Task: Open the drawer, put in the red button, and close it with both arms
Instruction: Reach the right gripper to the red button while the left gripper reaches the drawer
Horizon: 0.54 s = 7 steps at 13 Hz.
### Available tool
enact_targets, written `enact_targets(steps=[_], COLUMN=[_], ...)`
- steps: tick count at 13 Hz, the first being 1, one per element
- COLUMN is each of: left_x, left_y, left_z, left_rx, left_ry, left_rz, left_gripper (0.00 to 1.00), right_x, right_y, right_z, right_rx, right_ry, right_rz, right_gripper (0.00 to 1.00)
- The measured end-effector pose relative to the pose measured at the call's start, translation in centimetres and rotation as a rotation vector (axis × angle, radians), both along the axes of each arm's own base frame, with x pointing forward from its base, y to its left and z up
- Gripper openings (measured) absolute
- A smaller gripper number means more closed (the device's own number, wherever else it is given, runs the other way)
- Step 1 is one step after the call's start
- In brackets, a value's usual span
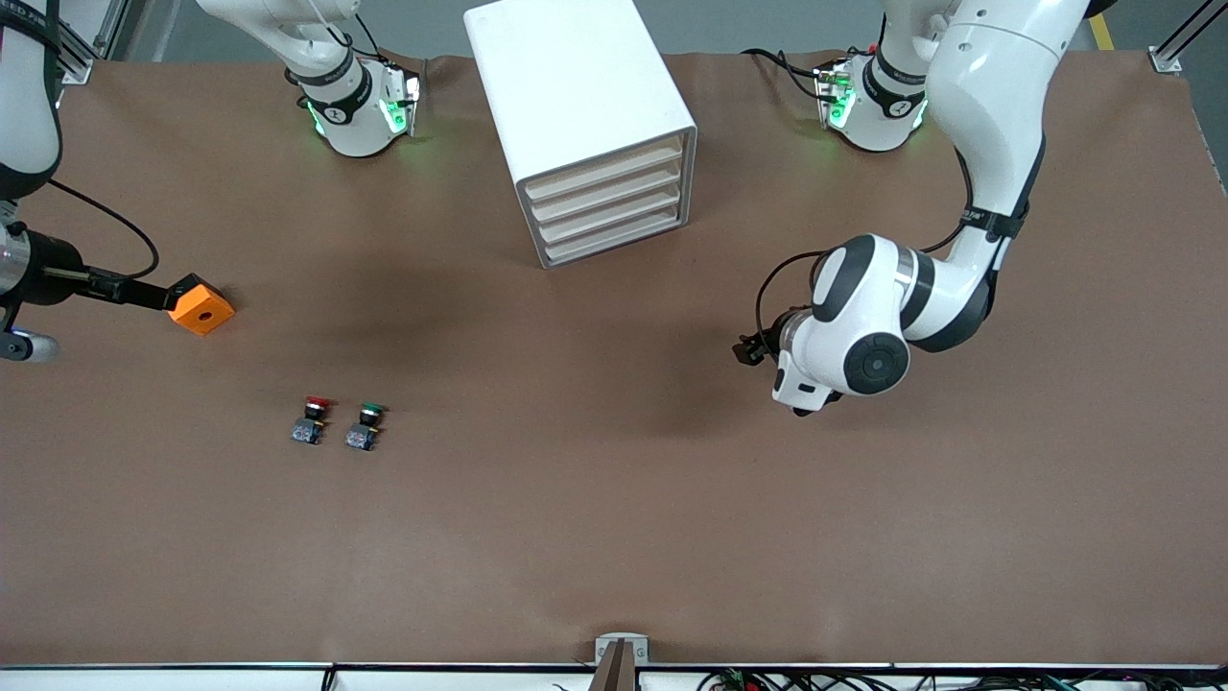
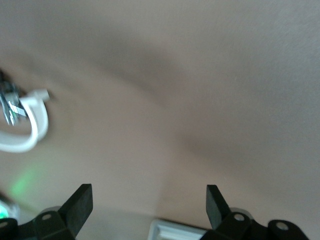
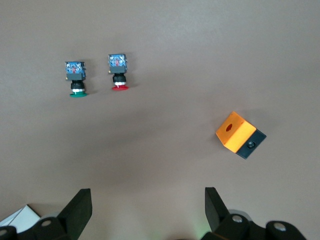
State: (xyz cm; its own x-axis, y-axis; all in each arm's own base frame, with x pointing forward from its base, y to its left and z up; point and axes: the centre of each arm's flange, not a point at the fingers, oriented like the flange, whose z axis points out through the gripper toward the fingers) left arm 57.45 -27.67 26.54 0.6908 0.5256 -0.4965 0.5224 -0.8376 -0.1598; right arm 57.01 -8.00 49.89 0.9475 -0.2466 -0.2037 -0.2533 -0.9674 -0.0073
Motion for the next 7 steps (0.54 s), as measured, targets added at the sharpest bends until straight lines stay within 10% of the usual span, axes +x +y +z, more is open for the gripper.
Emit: enact_targets(steps=[7], left_x=[0.6], left_y=[-0.5], left_z=[-2.3], left_rx=[0.015], left_ry=[0.335], left_rz=[0.433], left_gripper=[1.0], right_x=[0.4], right_y=[1.7], right_z=[-8.1], right_rx=[0.003], right_ry=[-0.126], right_rz=[-0.031], right_gripper=[1.0])
